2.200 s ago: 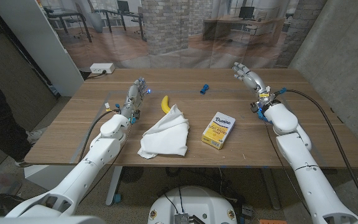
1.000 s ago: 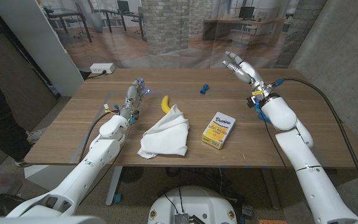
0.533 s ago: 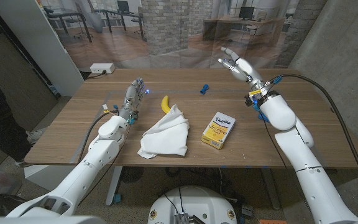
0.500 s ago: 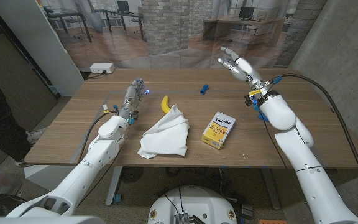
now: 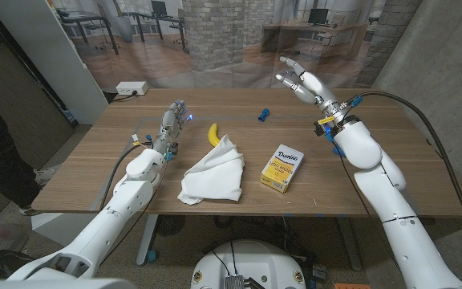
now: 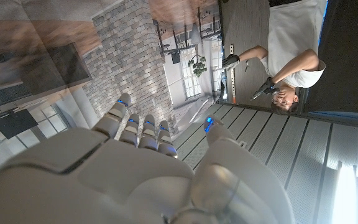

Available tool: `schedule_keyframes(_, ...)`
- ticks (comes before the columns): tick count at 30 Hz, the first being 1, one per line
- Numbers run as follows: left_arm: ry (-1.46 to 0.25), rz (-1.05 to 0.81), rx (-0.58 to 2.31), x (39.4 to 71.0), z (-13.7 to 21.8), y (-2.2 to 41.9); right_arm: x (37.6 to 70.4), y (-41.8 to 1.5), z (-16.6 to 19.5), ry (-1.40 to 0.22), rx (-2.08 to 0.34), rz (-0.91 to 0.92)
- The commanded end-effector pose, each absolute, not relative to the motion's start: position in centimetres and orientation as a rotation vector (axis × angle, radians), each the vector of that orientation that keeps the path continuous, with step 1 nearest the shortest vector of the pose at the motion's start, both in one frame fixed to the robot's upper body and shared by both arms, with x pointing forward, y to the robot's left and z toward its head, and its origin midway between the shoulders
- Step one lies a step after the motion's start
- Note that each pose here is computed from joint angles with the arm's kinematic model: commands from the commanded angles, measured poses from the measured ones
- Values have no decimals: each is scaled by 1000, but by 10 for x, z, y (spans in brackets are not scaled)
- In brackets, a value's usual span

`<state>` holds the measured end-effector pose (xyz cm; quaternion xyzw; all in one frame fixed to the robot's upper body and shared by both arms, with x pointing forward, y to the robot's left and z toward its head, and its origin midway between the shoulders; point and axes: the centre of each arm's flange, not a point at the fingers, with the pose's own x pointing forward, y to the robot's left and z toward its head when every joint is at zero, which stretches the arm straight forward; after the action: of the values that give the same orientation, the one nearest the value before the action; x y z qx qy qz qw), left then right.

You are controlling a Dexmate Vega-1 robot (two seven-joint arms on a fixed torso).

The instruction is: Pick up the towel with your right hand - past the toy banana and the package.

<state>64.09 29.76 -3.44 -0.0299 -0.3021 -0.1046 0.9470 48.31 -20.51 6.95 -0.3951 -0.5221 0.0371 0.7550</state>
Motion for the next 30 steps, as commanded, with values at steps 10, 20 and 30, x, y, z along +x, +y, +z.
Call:
schedule_keyframes(10, -620, -216, -64, 638, -34, 296, 465, -191, 72, -1198, -947, 82)
schedule_keyframes(20, -622, -225, -52, 640, -29, 293, 458, -185, 71, -1229, -956, 116)
schedule_keyframes(30, -618, -232, -46, 643, -28, 291, 455, -177, 68, -1244, -1000, 137)
